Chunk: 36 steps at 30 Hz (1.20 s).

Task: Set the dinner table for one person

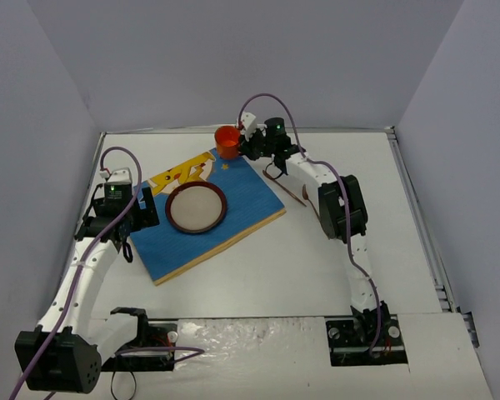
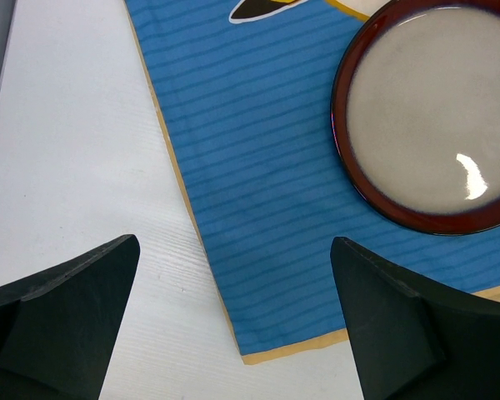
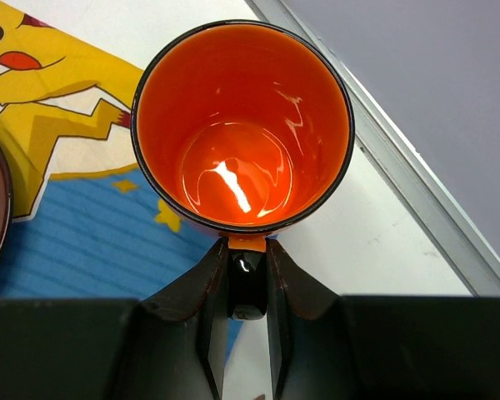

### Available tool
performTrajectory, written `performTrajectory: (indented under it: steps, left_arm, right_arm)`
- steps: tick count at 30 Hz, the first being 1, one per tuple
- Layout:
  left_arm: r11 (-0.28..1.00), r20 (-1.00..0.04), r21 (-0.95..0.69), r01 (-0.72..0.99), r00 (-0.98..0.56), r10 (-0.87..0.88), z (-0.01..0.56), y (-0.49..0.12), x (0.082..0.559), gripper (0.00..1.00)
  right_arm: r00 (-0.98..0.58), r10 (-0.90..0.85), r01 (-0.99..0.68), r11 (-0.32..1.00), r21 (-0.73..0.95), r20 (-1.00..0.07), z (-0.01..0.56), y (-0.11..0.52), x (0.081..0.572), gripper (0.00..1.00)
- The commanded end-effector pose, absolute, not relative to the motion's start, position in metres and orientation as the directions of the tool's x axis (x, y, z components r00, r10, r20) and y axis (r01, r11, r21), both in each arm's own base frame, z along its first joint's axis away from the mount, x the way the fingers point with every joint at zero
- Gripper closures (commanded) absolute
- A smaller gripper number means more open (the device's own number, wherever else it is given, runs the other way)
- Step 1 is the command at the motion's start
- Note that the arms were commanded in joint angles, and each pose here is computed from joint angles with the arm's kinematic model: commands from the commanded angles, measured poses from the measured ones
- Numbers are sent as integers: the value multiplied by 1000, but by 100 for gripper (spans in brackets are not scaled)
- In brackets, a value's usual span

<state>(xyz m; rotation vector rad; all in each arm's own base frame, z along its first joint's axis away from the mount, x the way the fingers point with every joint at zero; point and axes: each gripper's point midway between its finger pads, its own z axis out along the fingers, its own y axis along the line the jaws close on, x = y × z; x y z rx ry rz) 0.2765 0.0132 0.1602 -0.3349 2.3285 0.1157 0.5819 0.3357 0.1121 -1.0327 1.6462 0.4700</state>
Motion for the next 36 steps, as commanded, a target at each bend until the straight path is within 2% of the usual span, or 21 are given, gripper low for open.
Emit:
performTrajectory:
  steps: [1,25,28,29,31,36]
  left_arm:
    - [960,-742,-23,-279,-639,-204,171,16,284,3]
    - [965,-742,-43,-258,-639,-204,172,11,284,3]
    - [965,-743,-41,-258,-638,-203,172,11,283,3]
    - [965,-742,-41,-258,-638,-203,172,11,283,3]
    - [965,-742,-41,-258,-639,-203,172,11,283,3]
    - [965,-744,-41,-259,-636,-203,173,11,283,3]
  right_arm:
    - [159,-297,-785,540,-303,-942,199,361,593,100]
    - [84,-323,-785,561,-262,-943,158,365,603,99]
    - [87,-327,-783,562,-267,-941,160,364,602,91]
    - [89,-327,-780,564,-270,-941,162,363,602,84]
    - [89,-331,-779,565,-273,-940,162,362,602,77]
    - [101,-333,-758,584,-289,-938,180,354,601,52]
